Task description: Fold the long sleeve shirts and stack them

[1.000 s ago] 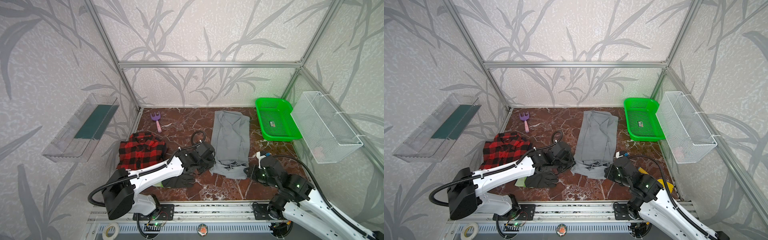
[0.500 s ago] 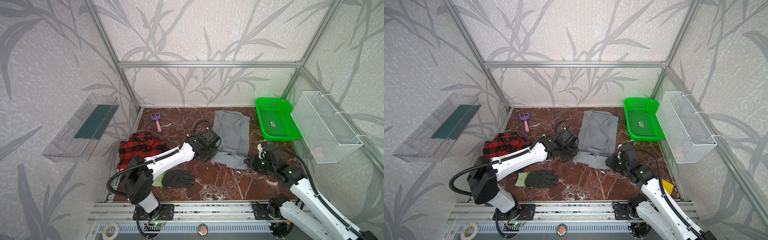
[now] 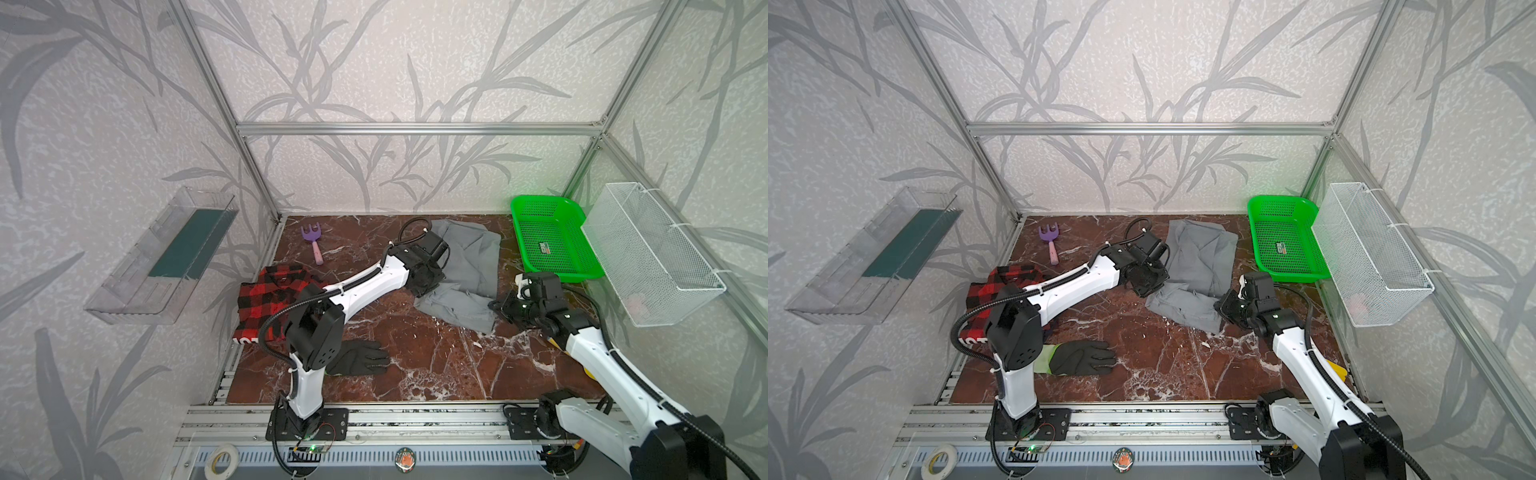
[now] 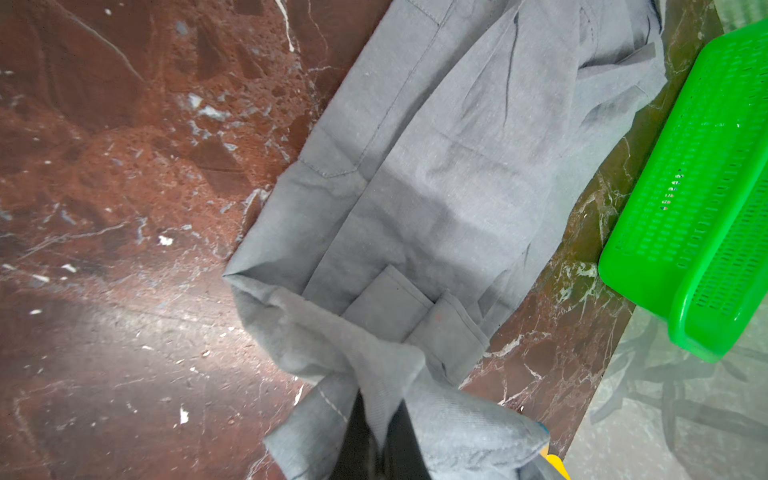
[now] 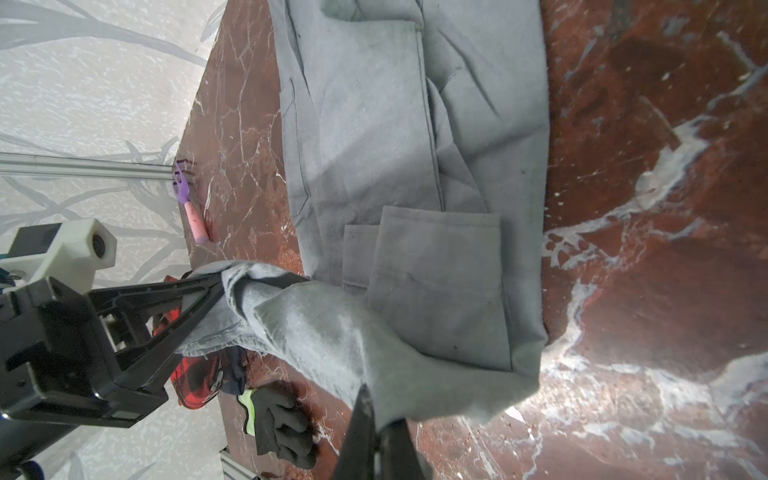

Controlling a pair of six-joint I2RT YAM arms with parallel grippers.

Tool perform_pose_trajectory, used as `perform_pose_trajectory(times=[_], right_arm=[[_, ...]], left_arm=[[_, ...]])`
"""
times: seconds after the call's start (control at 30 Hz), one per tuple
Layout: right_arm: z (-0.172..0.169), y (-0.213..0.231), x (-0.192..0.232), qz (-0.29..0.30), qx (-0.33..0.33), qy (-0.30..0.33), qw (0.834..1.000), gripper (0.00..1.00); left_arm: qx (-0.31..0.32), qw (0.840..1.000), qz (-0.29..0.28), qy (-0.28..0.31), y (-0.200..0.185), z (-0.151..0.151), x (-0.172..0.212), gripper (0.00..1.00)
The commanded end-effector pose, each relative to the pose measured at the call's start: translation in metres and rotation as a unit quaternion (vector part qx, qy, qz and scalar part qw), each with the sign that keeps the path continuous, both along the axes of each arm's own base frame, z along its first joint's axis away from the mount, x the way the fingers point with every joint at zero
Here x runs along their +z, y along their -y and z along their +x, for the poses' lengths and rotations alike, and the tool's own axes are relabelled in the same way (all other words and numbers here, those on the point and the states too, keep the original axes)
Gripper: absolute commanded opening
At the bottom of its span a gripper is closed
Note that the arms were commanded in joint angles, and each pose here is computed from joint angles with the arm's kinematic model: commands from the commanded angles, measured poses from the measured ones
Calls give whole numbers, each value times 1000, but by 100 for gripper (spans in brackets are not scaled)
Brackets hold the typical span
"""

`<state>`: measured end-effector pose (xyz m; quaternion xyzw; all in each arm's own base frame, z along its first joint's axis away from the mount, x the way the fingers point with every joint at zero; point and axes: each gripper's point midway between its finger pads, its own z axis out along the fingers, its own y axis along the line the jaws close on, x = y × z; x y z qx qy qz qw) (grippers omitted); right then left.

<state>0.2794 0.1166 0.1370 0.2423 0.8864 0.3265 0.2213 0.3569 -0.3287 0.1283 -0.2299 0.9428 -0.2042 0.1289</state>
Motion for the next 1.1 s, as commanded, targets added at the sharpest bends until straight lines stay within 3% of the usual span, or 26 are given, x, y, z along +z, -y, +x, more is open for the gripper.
perform_pose_trajectory(times=[0.0, 0.5, 0.93, 1.07], right_arm=[[25, 0, 20, -3, 10, 46, 999, 0], [80, 19, -1, -20, -13, 35, 999, 0], [109, 22, -27, -31, -13, 10, 999, 0], [114, 23, -39, -36, -12, -3, 999, 0]], left_arm=[[-8, 1000, 17, -11, -4, 5, 2, 0], [-5, 1000, 28, -12, 1, 54, -9, 0], [-8, 999, 38, -31, 6, 76, -28, 0], [-5, 999, 40, -34, 0, 82, -33, 14]])
